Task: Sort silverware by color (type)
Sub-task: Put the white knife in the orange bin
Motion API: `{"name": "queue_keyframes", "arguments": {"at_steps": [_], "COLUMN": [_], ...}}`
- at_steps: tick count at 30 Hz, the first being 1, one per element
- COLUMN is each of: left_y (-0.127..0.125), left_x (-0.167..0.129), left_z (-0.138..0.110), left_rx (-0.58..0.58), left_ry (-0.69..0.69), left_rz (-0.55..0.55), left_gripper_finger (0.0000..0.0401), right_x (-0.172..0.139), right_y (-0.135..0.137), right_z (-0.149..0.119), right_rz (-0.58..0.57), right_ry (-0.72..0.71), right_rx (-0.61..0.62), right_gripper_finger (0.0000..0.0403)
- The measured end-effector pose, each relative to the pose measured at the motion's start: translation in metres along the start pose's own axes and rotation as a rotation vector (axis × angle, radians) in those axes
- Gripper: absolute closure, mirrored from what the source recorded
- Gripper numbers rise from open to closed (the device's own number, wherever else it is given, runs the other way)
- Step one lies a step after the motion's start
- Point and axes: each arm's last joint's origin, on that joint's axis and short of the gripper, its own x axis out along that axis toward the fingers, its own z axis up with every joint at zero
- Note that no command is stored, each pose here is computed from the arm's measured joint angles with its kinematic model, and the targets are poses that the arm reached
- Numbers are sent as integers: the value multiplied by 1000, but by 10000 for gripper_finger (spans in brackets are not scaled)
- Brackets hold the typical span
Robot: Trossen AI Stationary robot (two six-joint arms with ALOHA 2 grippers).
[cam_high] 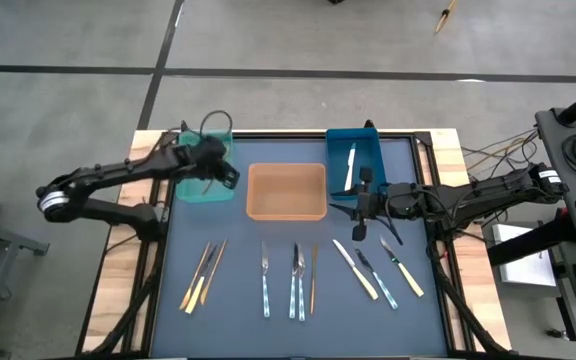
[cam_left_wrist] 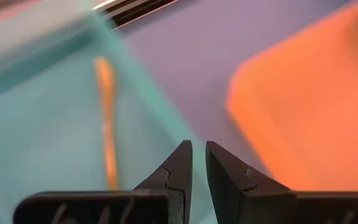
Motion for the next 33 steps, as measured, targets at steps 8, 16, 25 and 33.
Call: {"name": "queue_keyframes", "arguments": {"at_steps": [8,16,25,33], "left_y": [-47,-77,-102,-110], "left_x": [-26,-42,-61,-69], "left_z": [-28,-55,-72,-78], "left_rx": [137,297,546,644], "left_ry": [-80,-129,-224,-265], "left_rz": [-77,-138,-291,-339], "left_gripper_finger": [372,371,371,371], "right_x": [0,0,21,55], "right_y": [0,-1,8,26], "right_z": [1,4,2,14], "right_rz": [0,-1,7,26], "right_ry": [-1,-11,47,189], "right_rx": [123,392,589,639], "right_gripper_finger": [296,296,296,296]}}
